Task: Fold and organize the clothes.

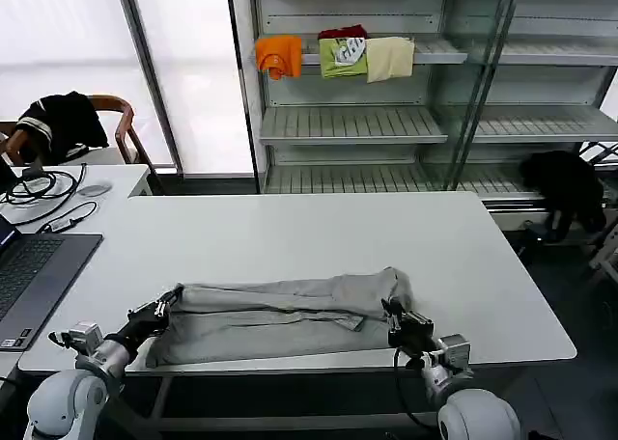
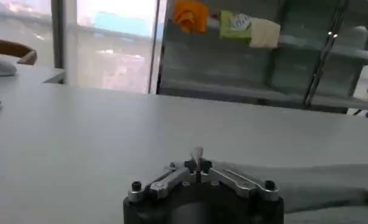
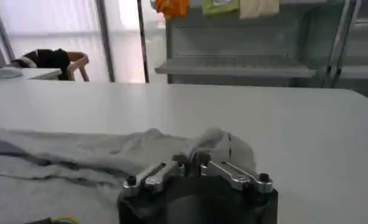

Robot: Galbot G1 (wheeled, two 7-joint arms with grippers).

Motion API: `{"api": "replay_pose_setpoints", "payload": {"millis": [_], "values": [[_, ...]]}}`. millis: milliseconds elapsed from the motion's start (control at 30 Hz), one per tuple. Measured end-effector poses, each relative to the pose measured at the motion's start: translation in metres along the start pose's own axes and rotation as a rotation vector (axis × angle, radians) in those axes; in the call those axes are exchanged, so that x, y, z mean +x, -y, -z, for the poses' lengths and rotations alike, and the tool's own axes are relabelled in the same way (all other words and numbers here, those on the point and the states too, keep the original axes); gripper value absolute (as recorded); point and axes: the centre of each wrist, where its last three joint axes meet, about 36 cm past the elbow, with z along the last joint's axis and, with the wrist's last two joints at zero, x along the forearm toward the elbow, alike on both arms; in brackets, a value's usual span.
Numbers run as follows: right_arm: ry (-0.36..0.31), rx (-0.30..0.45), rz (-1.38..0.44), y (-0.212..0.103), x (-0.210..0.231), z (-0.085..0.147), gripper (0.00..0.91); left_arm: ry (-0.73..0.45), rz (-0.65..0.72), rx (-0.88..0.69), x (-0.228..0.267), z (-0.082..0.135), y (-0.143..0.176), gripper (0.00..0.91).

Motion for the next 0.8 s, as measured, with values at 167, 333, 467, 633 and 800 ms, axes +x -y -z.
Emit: {"api": "replay_pose_setpoints", "payload": {"millis": [167, 333, 467, 633, 800], "values": [[-0.023, 0.026, -0.057, 0.004, 0.000, -0.007, 0.907, -0.011, 0.044, -0.038, 0.008, -0.001, 0.002, 0.907], [-0.019, 0.046, -0.105, 0.009, 0.001, -0.007, 0.907, -0.013, 0.081, -0.062, 0.015, -0.003, 0.011, 0.907], [0.007, 0.031, -0.134, 0.017, 0.001, -0.006, 0.907, -0.011, 0.116, -0.075, 0.019, -0.006, 0.022, 0.907], [0.068, -0.038, -0.154, 0.026, 0.000, 0.001, 0.907, -0.016, 0.150, -0.071, 0.020, -0.011, 0.036, 0.897], [0.115, -0.078, -0.168, 0.032, -0.002, 0.011, 0.907, -0.032, 0.175, -0.059, 0.018, -0.018, 0.047, 0.161]]}}
